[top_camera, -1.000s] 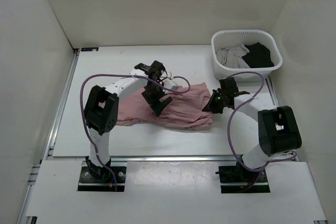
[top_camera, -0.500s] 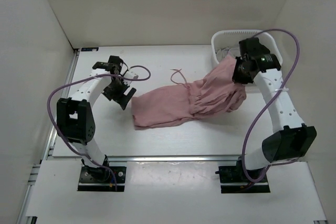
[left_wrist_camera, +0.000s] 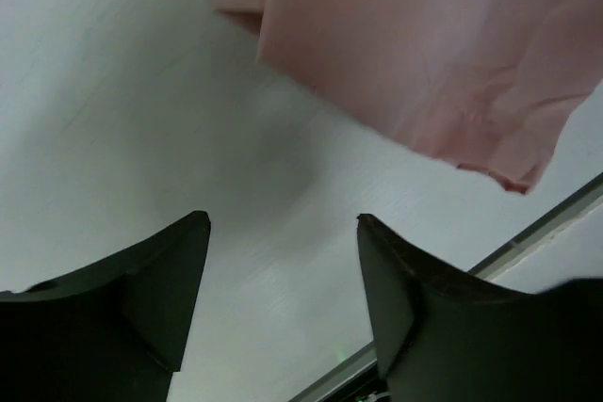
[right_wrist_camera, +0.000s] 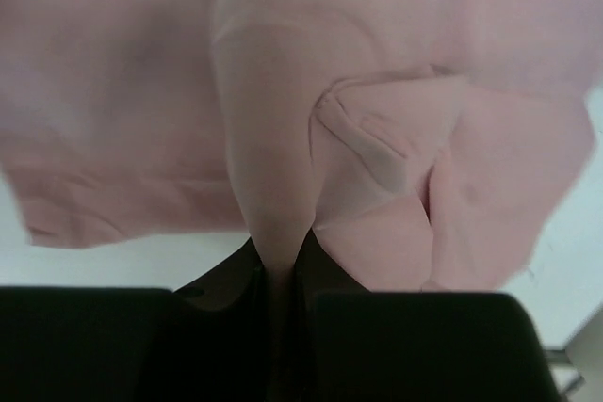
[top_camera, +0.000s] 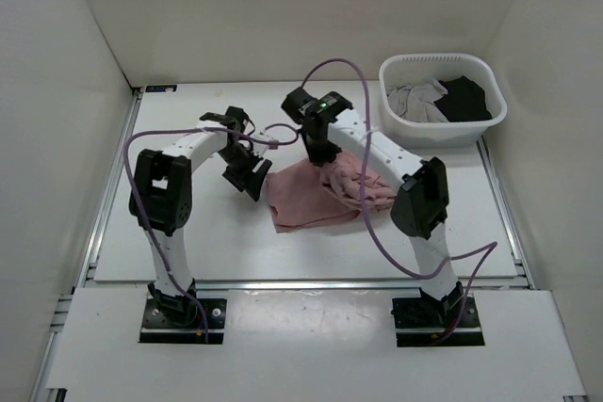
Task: Fold and stack the trousers
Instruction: Fold the trousers
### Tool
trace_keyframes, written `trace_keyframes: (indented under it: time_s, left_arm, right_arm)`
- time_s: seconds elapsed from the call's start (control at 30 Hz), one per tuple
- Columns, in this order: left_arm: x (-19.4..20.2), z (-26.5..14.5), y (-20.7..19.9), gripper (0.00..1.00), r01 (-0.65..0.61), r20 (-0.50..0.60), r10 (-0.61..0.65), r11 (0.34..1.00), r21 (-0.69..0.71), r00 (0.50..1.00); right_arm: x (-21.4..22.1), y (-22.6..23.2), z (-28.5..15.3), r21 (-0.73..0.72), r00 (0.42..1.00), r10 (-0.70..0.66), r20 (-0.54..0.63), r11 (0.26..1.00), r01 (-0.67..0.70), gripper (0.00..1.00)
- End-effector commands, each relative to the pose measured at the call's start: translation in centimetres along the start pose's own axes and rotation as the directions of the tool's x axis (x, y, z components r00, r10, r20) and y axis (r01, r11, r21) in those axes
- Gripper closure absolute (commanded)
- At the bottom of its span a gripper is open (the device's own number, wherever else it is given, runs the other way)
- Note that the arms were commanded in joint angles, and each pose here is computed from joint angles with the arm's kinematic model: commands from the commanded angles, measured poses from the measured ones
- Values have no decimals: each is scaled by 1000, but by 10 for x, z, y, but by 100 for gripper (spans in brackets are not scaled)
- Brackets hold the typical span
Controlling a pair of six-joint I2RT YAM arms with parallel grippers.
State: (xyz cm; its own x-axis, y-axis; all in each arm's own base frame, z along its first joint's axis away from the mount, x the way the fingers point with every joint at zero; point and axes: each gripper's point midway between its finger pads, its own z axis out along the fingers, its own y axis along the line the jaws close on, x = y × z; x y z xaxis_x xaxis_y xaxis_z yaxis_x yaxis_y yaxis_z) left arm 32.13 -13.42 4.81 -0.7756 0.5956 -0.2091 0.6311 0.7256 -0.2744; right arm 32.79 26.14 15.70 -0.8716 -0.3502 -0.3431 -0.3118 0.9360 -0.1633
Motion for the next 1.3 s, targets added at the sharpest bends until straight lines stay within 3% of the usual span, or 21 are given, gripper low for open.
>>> trace_keyframes:
  time_s: [0.0, 0.2, 0.23, 0.27, 0.5, 0.73, 0.8, 1.0, 1.03, 1.1, 1.13, 1.17, 1.27]
  left_arm:
    - [-14, 11, -12, 28, -15, 31, 13, 997, 77, 999]
    - [-21, 35, 2, 64, 12, 10, -13, 998, 68, 1000]
    - [-24, 37, 1, 76, 12, 15, -14, 997, 81, 1000]
    - [-29, 36, 3, 81, 17, 24, -19, 997, 78, 1000]
    - [-63, 32, 13, 86, -3, 93, -3, 998, 61, 996]
    - [-103, 22, 30, 86, 25, 148, -29, 999, 32, 989]
    - [-108, 22, 34, 86, 22, 155, -25, 1000, 20, 988]
    - [-111, 25, 36, 86, 24, 151, -27, 999, 21, 988]
    - [-111, 25, 36, 86, 24, 151, -27, 999, 21, 988]
    - [-113, 23, 36, 86, 21, 159, -23, 1000, 18, 987]
    - [-111, 23, 37, 86, 25, 148, -27, 1000, 13, 989]
    - [-114, 20, 37, 86, 22, 157, -23, 1000, 9, 987]
    - [-113, 12, 51, 86, 35, 161, -26, 998, -53, 987]
  right_arm:
    - [-47, 57, -51, -169, 975, 19, 220, 985, 19, 100]
    - [-59, 104, -44, -297, 964, 15, 267, 952, 68, 100]
    - [-57, 107, -36, -299, 966, -4, 259, 951, 84, 100]
    - [-56, 108, -31, -291, 966, -24, 256, 951, 101, 100]
    - [-29, 117, -23, -243, 959, -123, 257, 952, 187, 100]
    - [-34, 88, -52, -191, 892, 15, 452, 978, 81, 100]
    - [-35, 100, -48, -216, 881, -2, 473, 969, 118, 100]
    - [-40, 151, -18, -292, 915, -107, 388, 928, 232, 100]
    - [-38, 155, -14, -295, 917, -126, 378, 923, 249, 97]
    - [-36, 164, -3, -312, 922, -153, 357, 910, 272, 76]
    - [-37, 167, -7, -323, 916, -166, 366, 900, 292, 54]
    - [-33, 172, -9, -355, 914, -184, 362, 879, 317, 24]
    - [-39, 178, -30, -372, 879, -206, 431, 847, 381, 4]
